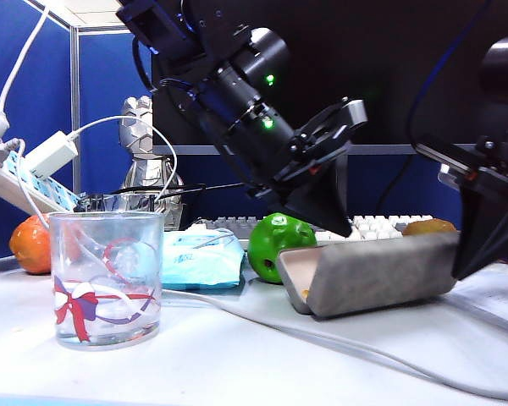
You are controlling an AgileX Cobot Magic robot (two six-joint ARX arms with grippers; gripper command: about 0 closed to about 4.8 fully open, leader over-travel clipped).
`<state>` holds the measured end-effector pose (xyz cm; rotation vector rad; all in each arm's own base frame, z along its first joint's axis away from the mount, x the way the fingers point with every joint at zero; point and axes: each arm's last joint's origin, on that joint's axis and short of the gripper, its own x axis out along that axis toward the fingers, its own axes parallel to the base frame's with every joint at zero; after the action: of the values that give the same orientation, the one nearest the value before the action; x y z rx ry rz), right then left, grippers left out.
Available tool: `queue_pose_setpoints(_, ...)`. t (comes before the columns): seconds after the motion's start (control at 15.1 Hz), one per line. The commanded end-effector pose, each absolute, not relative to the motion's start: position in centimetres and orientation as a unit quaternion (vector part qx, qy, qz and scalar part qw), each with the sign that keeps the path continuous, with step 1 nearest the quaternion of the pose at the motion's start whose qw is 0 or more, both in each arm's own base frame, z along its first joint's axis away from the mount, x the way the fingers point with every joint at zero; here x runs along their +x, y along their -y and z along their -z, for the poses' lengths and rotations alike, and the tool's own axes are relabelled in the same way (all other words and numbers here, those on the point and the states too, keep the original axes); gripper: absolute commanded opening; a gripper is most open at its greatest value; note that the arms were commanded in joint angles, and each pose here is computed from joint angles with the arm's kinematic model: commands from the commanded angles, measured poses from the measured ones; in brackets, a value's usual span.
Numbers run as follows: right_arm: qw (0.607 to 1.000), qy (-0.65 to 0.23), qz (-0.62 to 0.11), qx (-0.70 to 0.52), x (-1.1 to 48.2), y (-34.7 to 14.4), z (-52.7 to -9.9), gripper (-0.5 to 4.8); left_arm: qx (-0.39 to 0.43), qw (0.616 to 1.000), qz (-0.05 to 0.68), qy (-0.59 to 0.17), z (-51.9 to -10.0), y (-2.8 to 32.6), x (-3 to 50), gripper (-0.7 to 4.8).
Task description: Pick up the glasses, fold the temples of the glasses, place the glasses into the glasses case, and finally close the glasses case.
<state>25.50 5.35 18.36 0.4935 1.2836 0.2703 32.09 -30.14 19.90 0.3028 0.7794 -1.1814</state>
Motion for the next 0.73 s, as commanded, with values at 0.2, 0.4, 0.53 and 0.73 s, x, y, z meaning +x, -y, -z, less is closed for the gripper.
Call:
queue_pose_setpoints(0.2, 0.769, -0.583, -0.128, 0.229, 25.6, -5.4, -18.6, -0.03, 0.158, 0.776, 0.507, -0.341, -20.2, 30.4, 32.3, -0.05)
queue_pose_setpoints(0.4, 0.754, -0.604, -0.120, 0.230, 25.1, -5.4, -18.4, -0.03, 0.164, 0.800, 0.462, -0.345, -20.2, 29.7, 33.0, -0.05)
queue_pose_setpoints(0.53, 0.739, -0.624, -0.114, 0.226, 24.7, -5.3, -18.2, -0.03, 0.165, 0.798, 0.463, -0.348, -19.9, 29.8, 33.0, -0.05)
queue_pose_setpoints(0.73, 0.743, -0.619, -0.117, 0.225, 24.8, -5.3, -18.3, -0.03, 0.152, 0.779, 0.488, -0.364, -18.6, 30.1, 33.1, -0.05)
